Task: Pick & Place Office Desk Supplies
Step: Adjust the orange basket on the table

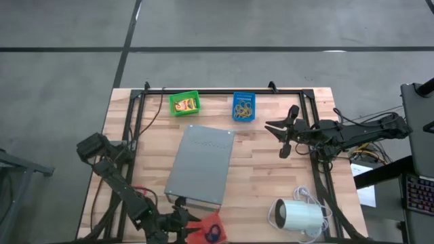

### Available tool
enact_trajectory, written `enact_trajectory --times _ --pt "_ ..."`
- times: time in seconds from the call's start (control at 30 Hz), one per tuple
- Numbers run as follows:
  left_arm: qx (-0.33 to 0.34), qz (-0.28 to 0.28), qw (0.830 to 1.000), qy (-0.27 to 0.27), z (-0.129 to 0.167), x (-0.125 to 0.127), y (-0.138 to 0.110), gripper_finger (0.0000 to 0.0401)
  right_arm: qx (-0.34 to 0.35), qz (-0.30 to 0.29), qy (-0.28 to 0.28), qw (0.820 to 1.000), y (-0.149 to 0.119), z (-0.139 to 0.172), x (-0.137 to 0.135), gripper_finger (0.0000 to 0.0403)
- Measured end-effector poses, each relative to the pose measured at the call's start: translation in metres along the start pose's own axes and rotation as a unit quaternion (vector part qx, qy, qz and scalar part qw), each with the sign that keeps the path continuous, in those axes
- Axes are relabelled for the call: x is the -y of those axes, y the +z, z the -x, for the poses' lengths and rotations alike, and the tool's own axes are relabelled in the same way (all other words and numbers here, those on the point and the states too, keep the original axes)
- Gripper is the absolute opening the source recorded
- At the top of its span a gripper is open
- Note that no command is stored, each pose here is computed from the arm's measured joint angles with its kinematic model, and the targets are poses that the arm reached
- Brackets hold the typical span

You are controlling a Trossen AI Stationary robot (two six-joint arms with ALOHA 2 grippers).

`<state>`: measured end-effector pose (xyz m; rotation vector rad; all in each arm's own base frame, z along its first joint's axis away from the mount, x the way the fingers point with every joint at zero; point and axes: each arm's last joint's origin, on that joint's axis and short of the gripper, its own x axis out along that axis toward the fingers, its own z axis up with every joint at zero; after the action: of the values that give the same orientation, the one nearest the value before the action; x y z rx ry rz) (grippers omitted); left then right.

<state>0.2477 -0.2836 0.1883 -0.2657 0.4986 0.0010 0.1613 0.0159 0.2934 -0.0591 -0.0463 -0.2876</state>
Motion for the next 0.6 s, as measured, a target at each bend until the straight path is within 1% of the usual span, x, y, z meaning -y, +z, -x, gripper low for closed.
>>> enact_trajectory --times 0.27,0.5,0.6 --pt "-0.024 0.002 1.0 0.013 -0.014 -0.003 -0.017 0.0136 0.0 0.0 0.0 1.0 0.0 0.0 0.0 0.0063" --pt "-0.03 0.004 0.999 0.037 -0.03 -0.013 -0.022 0.0136 0.0 0.0 0.0 1.0 0.0 0.0 0.0 0.0063" --pt "-0.043 0.008 0.998 0.042 -0.04 -0.02 -0.021 0.0136 0.0 0.0 0.0 1.0 0.0 0.0 0.0 0.0063"
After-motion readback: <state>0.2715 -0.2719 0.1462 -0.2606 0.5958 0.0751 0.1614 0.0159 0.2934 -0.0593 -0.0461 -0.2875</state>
